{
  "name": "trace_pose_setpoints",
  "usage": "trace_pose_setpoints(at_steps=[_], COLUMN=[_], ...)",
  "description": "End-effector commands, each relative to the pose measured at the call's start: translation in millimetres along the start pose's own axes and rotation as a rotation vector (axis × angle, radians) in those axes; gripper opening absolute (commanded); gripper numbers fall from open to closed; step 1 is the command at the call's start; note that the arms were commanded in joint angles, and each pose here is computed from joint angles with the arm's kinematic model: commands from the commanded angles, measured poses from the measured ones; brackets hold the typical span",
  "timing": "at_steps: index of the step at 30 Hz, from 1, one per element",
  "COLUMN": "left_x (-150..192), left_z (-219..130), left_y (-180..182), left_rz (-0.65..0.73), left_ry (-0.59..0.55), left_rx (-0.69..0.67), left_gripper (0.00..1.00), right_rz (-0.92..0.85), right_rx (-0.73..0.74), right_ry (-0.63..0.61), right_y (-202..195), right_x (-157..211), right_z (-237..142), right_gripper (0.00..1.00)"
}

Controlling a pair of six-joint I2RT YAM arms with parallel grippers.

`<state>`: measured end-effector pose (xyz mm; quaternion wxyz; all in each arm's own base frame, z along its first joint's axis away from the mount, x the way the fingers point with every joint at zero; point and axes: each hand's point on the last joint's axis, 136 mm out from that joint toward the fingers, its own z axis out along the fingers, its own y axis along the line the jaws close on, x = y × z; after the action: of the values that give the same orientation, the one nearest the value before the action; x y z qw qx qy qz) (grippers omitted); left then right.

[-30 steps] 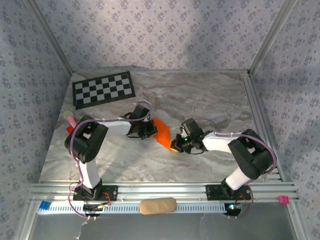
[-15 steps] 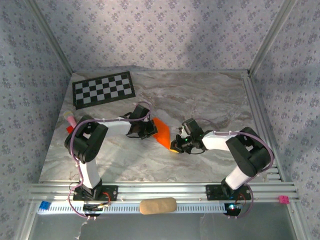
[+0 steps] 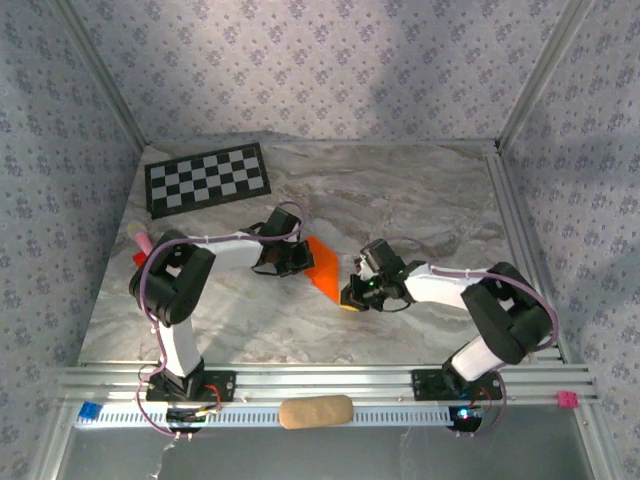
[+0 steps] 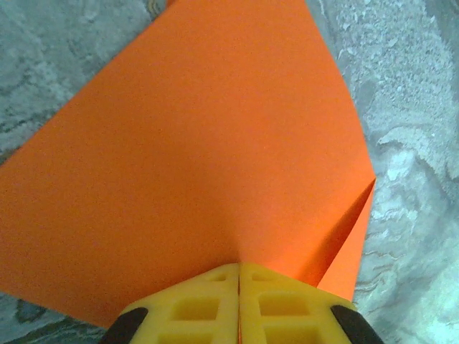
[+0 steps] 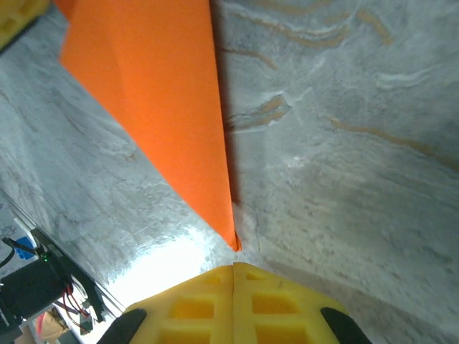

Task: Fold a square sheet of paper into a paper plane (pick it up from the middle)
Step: Rotate the paper at the center of the table.

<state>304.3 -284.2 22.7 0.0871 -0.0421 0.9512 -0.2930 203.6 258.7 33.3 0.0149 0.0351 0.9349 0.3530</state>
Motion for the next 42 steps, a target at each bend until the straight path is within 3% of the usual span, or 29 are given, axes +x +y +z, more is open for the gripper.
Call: trace_pose_setpoints(at_steps=[1, 12, 17, 20, 25, 29, 42], left_x=[13, 44, 27, 10, -6, -6, 4], left_z=[0, -10, -34, -46, -51, -44, -21], left_y=[1, -16, -32, -36, -9, -2, 9], left_rz=[0.111, 0.261, 0.27, 0.217, 0.03, -0.048, -0.106], left_ry=[0.07, 0.177, 0.075, -0.009, -0.095, -0.085, -0.033], left_rx=[-0.022, 0.097, 0.109, 0.086, 0.006, 0.036, 0.049], left_gripper=[0.09, 0.07, 0.09, 0.12, 0.13, 0.13, 0.13], right_rz=[-0.003, -0.006, -0.015, -0.021, -0.04, -0.041, -0.042], right_rx=[0.033, -0.076, -0.066, -0.063, -0.038, -0.043, -0.038], right_ry=[-0.07, -0.106, -0.092, -0.095, -0.103, -0.103, -0.1], right_y=[-6, 0, 1, 3, 4, 6, 5], right_x=[-15, -44, -46, -47, -47, -48, -49], right_z=[-22, -36, -32, -30, -28, -25, -19], right_gripper=[0.09, 0.27, 0.28, 0.28, 0.28, 0.28, 0.26])
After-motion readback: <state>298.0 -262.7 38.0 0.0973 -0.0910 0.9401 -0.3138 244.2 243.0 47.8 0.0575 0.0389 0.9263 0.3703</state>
